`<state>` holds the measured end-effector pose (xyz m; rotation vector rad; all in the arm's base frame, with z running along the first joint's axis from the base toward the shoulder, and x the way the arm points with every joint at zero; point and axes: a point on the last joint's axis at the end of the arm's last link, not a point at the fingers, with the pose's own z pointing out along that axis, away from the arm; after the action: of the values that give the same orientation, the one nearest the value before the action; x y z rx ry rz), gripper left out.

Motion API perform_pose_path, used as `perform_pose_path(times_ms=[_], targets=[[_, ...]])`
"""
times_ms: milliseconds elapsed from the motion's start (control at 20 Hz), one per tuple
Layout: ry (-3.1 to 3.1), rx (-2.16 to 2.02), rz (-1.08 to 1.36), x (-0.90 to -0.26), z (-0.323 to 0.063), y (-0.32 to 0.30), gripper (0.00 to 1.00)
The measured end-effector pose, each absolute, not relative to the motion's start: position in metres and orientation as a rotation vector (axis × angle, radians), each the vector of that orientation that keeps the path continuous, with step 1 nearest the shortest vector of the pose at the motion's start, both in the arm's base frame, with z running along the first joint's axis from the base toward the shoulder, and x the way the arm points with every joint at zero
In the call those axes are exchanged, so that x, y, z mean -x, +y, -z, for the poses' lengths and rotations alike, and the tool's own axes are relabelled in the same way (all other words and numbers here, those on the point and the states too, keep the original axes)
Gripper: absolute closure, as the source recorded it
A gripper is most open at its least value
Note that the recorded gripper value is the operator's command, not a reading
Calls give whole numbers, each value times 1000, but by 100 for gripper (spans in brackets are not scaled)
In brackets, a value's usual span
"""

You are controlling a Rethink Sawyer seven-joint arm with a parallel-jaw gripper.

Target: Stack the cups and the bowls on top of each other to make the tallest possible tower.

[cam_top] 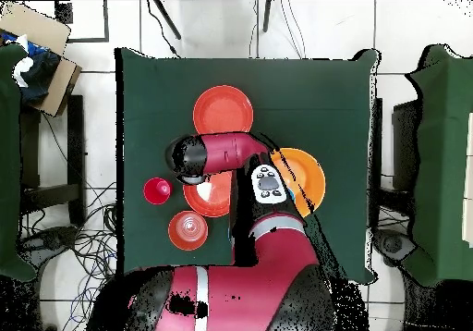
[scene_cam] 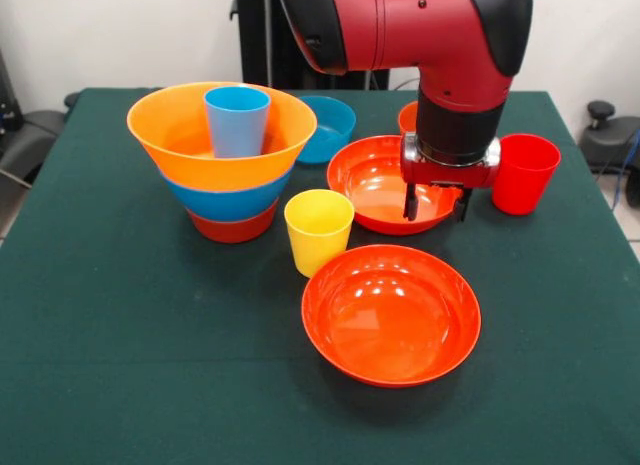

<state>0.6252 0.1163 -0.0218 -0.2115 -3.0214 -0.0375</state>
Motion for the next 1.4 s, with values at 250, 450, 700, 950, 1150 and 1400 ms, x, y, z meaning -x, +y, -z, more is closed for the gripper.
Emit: perform_pose_path(times_ms=[250, 450, 700, 950, 1150, 1400], targets=[[-3022, 210, 30, -625, 22, 116, 0], [-3020, 210, 16, -623, 22, 116, 0], [-3033, 222, 0, -622, 22, 118, 0], [-3049, 238, 0, -624, 21, 123, 100], [-3049, 238, -3, -623, 21, 128, 100], [-3049, 236, -13, -622, 20, 128, 100]])
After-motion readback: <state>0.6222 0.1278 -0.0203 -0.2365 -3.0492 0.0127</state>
